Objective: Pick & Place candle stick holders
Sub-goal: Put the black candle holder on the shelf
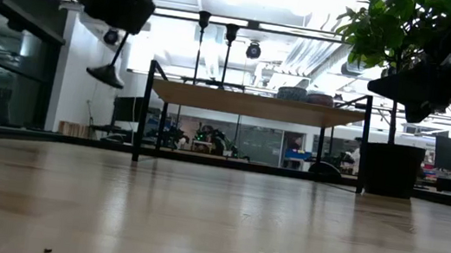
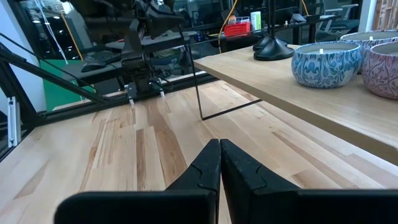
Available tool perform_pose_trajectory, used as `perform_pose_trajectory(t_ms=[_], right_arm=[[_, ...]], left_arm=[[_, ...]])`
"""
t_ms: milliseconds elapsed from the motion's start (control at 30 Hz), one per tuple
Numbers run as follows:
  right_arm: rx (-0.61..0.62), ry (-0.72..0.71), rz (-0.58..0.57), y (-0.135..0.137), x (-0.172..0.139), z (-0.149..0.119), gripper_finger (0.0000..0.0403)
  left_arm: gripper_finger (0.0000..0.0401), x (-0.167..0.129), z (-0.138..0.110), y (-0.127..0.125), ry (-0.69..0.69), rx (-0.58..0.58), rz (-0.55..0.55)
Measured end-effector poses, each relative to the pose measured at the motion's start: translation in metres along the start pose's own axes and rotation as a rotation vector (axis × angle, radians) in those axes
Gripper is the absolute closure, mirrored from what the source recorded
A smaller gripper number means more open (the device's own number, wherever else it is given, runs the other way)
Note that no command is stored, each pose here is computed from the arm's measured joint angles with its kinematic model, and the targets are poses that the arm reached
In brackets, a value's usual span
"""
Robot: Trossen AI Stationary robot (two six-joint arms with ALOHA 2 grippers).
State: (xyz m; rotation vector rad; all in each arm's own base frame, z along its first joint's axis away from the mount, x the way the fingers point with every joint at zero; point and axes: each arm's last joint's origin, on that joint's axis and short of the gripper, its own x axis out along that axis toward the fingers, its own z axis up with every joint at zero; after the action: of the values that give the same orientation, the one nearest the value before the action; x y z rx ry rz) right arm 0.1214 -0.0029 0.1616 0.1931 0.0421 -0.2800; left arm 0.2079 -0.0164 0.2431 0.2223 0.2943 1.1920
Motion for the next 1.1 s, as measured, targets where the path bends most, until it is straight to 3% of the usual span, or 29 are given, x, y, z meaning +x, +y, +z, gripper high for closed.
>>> perform_pose_trajectory(t_ms=[633,1100], right_arm=[[0.000,0.000,0.000,0.000,0.000,0.000,0.0398],[0.000,0.001,0.000,0.000,0.000,0.000,0.0398]], left_arm=[[0.0384,-0.005,0.063,0.010,-0.041,0.142,0.082],[0.0384,-0.008,0.112,0.023,-0.057,0.192,0.012]])
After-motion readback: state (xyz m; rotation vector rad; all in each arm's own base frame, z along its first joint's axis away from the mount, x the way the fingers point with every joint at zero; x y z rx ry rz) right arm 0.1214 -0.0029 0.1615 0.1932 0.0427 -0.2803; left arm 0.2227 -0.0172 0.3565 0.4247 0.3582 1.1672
